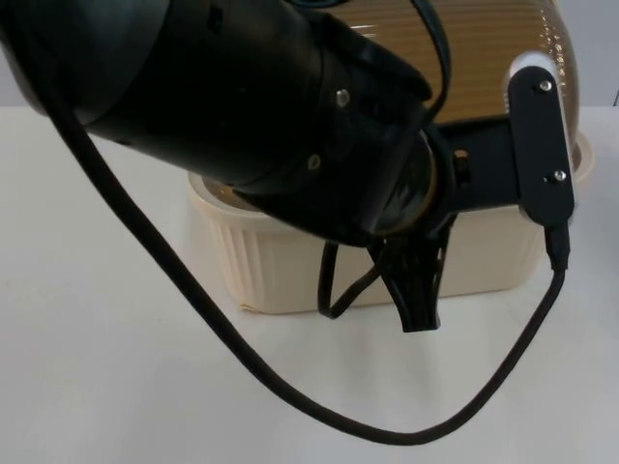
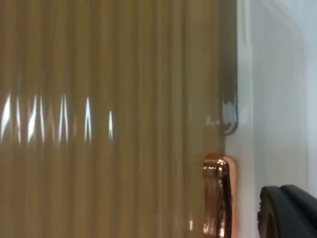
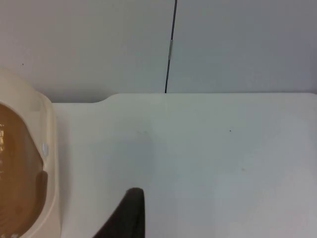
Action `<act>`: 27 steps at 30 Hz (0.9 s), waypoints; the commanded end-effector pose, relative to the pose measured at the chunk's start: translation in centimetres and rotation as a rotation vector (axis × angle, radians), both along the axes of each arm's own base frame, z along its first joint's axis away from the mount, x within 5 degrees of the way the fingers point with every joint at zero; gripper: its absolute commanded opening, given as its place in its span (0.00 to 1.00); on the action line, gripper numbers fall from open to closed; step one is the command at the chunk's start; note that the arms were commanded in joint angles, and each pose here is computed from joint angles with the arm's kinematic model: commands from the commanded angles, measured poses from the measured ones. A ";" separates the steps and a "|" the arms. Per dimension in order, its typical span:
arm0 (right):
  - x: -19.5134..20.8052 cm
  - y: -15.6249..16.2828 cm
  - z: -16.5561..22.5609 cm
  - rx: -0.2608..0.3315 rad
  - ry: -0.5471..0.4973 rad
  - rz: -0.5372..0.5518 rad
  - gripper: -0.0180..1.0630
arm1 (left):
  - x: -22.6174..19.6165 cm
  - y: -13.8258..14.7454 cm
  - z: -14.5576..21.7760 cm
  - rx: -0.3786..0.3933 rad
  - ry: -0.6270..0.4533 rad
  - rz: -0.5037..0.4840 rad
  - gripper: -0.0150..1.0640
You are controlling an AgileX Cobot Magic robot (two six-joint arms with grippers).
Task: Open the box lid with the left hand, place the block into the box with the right hand, then close the box lid with the left hand.
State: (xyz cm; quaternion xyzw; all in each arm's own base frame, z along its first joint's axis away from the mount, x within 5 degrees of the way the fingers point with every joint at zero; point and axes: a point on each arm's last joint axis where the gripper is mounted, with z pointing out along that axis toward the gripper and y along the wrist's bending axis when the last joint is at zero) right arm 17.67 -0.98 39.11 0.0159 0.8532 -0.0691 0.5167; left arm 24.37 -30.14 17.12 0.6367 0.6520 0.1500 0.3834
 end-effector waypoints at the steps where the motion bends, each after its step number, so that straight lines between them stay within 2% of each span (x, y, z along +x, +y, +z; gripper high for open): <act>1: -0.1 0.0 0.3 -0.001 -0.013 -0.003 0.99 | 0.1 -0.1 0.4 -0.015 -0.006 -0.005 0.01; 17: -0.1 0.0 0.2 0.001 -0.008 -0.004 0.99 | 0.8 0.3 0.4 -0.033 -0.009 -0.004 0.01; 27: -0.1 0.0 0.2 0.001 -0.008 -0.004 0.99 | 0.7 0.1 0.2 -0.081 0.043 -0.008 0.01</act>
